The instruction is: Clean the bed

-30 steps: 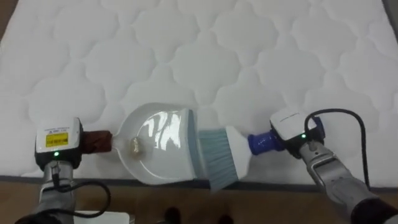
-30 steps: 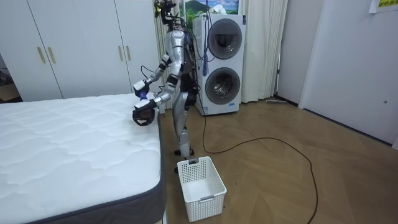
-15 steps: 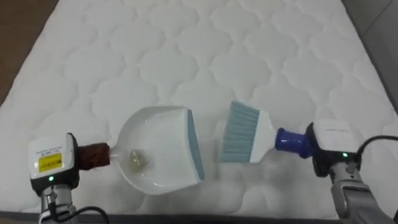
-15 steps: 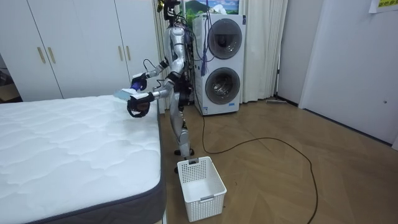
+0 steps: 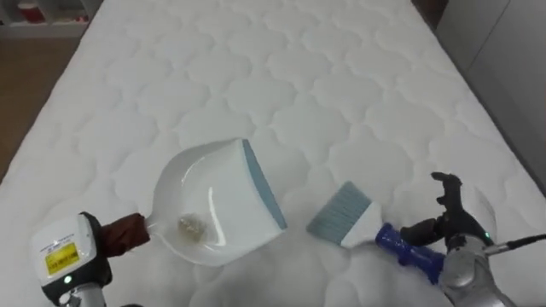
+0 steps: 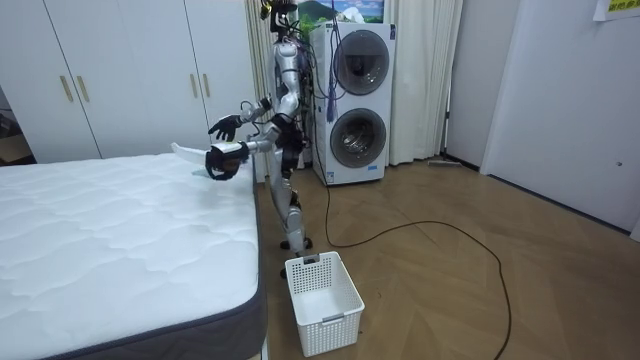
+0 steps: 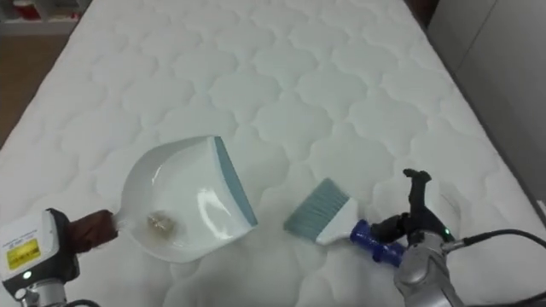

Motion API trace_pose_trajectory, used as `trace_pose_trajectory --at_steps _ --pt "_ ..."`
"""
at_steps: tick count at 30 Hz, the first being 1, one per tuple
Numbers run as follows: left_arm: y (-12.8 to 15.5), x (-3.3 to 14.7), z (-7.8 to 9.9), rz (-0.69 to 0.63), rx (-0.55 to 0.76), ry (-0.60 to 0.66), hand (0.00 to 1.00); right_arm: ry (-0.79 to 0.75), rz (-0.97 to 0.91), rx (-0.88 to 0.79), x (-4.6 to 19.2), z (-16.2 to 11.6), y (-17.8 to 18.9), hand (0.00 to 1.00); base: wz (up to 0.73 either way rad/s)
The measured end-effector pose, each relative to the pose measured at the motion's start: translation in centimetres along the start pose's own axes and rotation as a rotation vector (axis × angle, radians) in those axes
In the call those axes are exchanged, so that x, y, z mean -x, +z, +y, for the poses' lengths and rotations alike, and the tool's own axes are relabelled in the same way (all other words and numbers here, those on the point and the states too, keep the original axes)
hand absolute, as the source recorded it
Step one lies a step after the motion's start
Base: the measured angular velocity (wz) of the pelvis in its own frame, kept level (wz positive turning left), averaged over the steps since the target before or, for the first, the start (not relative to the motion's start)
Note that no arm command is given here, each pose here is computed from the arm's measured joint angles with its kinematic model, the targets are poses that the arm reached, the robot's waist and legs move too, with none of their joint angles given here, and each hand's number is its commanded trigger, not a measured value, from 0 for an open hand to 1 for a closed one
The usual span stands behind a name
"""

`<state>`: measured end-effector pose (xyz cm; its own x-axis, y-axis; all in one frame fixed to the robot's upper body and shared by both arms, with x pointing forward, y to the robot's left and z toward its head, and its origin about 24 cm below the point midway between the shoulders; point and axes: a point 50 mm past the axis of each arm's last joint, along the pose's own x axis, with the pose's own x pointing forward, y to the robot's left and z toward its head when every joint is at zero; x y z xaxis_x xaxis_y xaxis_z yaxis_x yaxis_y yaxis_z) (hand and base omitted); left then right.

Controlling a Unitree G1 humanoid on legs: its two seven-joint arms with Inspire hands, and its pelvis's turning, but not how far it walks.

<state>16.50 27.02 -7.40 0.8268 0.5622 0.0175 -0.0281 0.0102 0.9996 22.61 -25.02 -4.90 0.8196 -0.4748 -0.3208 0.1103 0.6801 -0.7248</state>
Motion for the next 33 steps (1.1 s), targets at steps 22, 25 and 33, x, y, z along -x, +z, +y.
trace_pose_trajectory --at_steps 22,25,33 --pt "0.9 -0.7 0.4 -0.154 -0.04 -0.074 1.0 -0.118 0.057 -0.369 -0.4 -2.7 0.7 0.0 0.58" --pt "1.4 -0.9 0.6 -0.205 -0.045 -0.085 1.0 -0.126 0.05 -0.377 0.2 -2.7 0.2 0.0 1.14" --pt "2.0 -1.4 1.3 -0.236 -0.04 -0.068 1.0 -0.092 -0.021 -0.423 1.4 -2.4 0.5 0.0 0.77"
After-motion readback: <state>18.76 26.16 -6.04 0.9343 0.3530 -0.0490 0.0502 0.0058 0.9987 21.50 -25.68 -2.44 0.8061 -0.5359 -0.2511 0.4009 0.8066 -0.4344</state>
